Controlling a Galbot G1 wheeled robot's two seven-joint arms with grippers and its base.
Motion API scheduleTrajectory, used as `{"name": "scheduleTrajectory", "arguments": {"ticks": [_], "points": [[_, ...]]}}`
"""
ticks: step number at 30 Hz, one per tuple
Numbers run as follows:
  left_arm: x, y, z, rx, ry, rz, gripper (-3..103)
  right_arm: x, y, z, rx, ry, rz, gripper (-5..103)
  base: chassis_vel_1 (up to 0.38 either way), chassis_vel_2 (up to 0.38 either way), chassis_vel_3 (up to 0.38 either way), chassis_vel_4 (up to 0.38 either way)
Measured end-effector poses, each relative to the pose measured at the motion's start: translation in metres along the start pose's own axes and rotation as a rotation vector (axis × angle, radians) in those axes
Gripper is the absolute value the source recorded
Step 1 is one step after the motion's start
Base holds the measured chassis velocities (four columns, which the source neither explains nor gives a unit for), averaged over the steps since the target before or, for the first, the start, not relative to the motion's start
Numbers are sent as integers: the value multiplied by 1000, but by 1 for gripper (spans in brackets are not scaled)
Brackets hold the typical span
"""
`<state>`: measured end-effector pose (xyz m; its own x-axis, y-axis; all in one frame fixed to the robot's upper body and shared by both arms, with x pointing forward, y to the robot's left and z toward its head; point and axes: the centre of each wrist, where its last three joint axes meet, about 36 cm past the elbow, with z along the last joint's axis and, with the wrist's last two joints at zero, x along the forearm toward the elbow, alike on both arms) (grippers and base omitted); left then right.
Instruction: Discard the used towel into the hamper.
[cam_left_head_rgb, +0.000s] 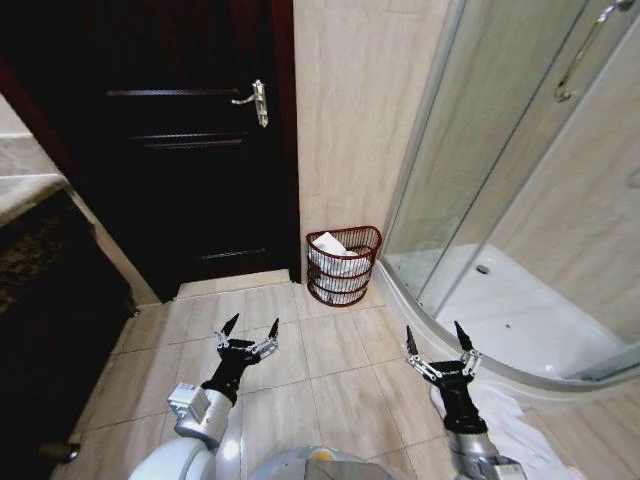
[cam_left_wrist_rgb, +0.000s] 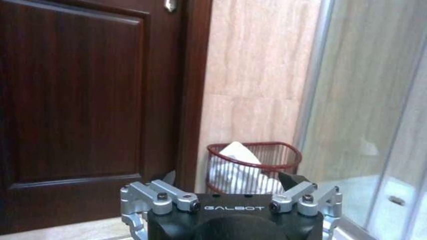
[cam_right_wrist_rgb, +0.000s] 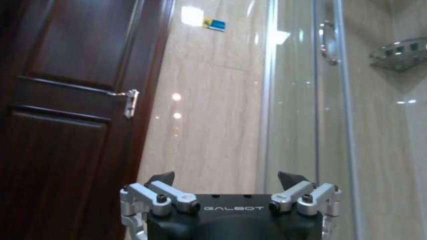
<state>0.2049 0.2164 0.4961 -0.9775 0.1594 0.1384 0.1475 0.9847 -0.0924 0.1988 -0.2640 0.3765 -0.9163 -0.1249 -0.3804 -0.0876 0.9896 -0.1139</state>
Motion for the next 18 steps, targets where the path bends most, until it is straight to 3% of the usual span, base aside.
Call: {"name": "scheduleTrajectory", "arguments": {"ticks": [18], "points": [[0,0,0,0,0,0,100,-1,-1,7,-2,7,24,100,-104,-102,-102,-99]]}}
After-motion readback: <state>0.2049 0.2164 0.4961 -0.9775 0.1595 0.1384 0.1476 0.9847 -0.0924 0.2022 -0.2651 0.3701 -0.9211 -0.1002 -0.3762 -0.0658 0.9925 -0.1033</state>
